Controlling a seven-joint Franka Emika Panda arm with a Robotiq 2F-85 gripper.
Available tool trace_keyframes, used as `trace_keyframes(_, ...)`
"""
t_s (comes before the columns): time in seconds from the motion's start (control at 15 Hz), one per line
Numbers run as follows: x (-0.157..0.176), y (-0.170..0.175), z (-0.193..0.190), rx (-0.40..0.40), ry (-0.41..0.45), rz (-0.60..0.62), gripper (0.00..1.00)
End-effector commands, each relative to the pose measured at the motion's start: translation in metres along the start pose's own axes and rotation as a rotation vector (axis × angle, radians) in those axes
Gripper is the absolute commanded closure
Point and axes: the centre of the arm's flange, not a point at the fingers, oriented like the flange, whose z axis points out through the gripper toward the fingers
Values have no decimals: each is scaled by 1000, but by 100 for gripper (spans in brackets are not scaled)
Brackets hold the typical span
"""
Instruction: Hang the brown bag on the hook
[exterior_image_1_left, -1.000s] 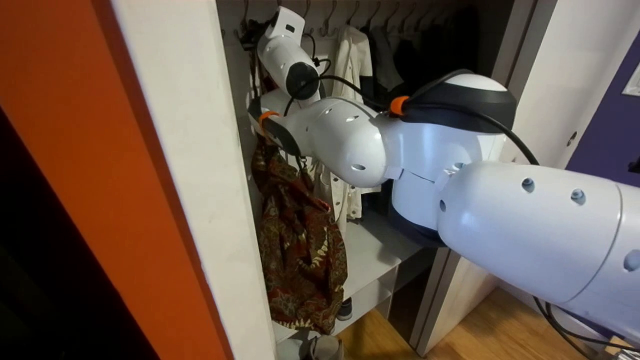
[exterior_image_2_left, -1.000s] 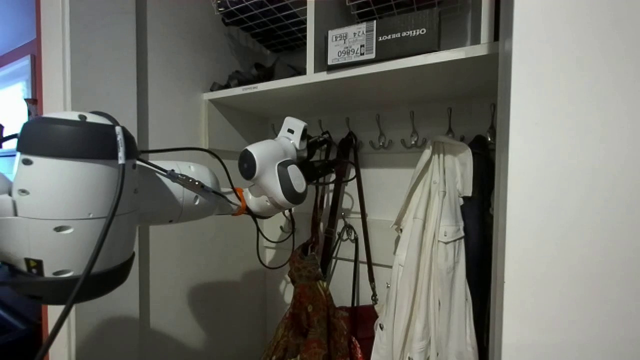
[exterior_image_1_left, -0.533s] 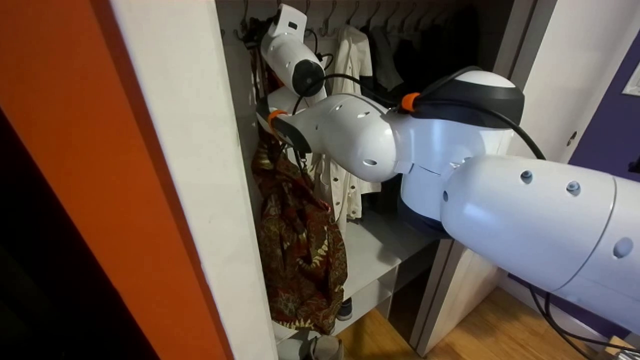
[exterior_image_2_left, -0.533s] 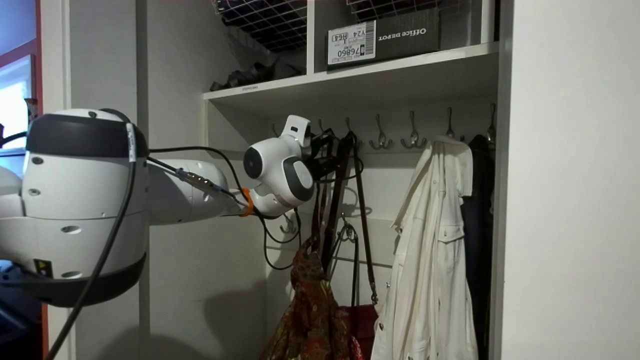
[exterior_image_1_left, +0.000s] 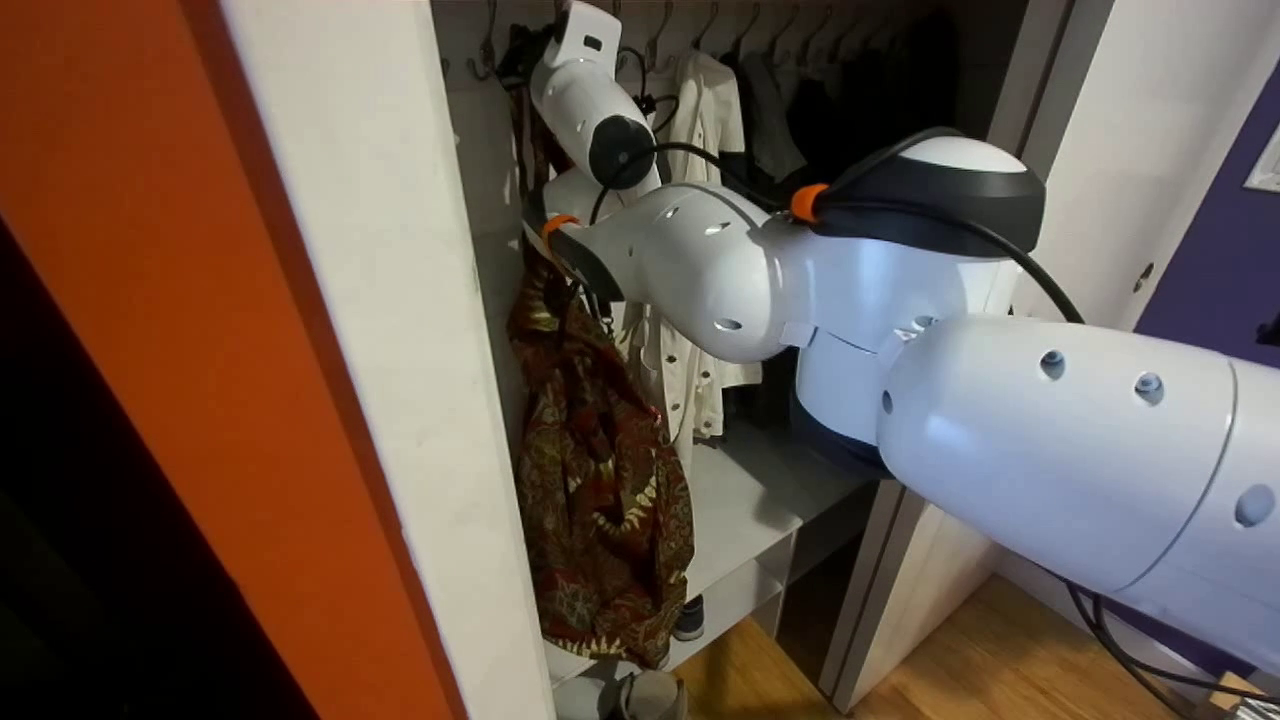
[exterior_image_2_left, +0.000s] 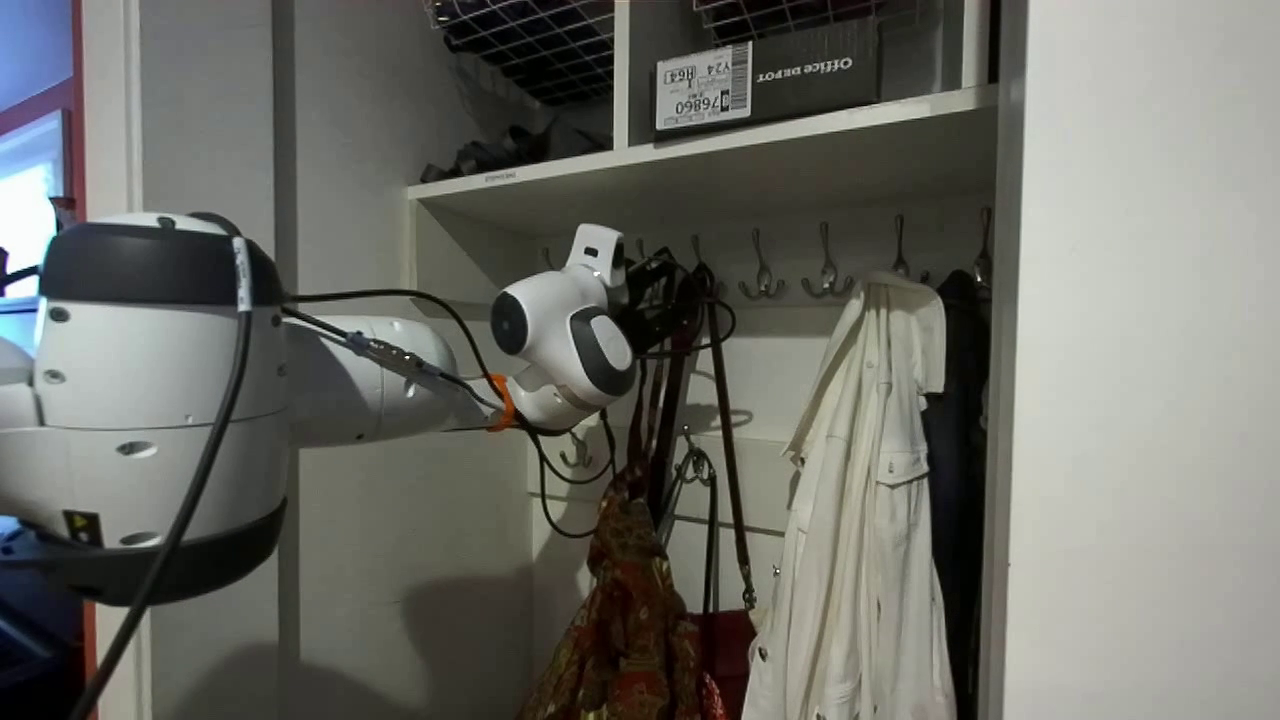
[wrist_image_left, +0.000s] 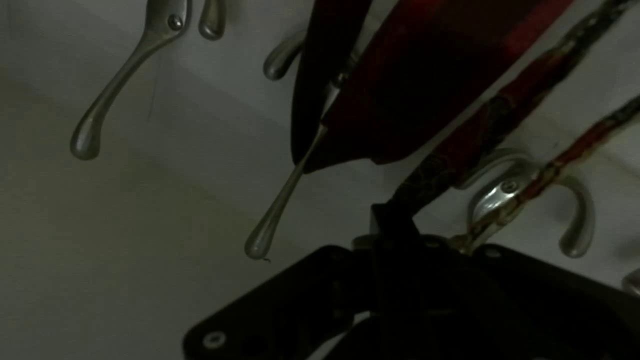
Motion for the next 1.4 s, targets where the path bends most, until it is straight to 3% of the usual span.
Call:
trace_keyframes(0.0, -12, -22, 51, -2, 43, 12, 100)
trace_keyframes(0.27, -18, -18, 53, -17, 24, 14, 100)
trace_keyframes(0.47, -1, -25, 36, -20, -153, 59, 100)
trace_keyframes(0.8, 34, -37, 27, -17, -310, 135, 100)
trace_keyframes(1.33, 41, -36, 33, -55, -451, 165, 98)
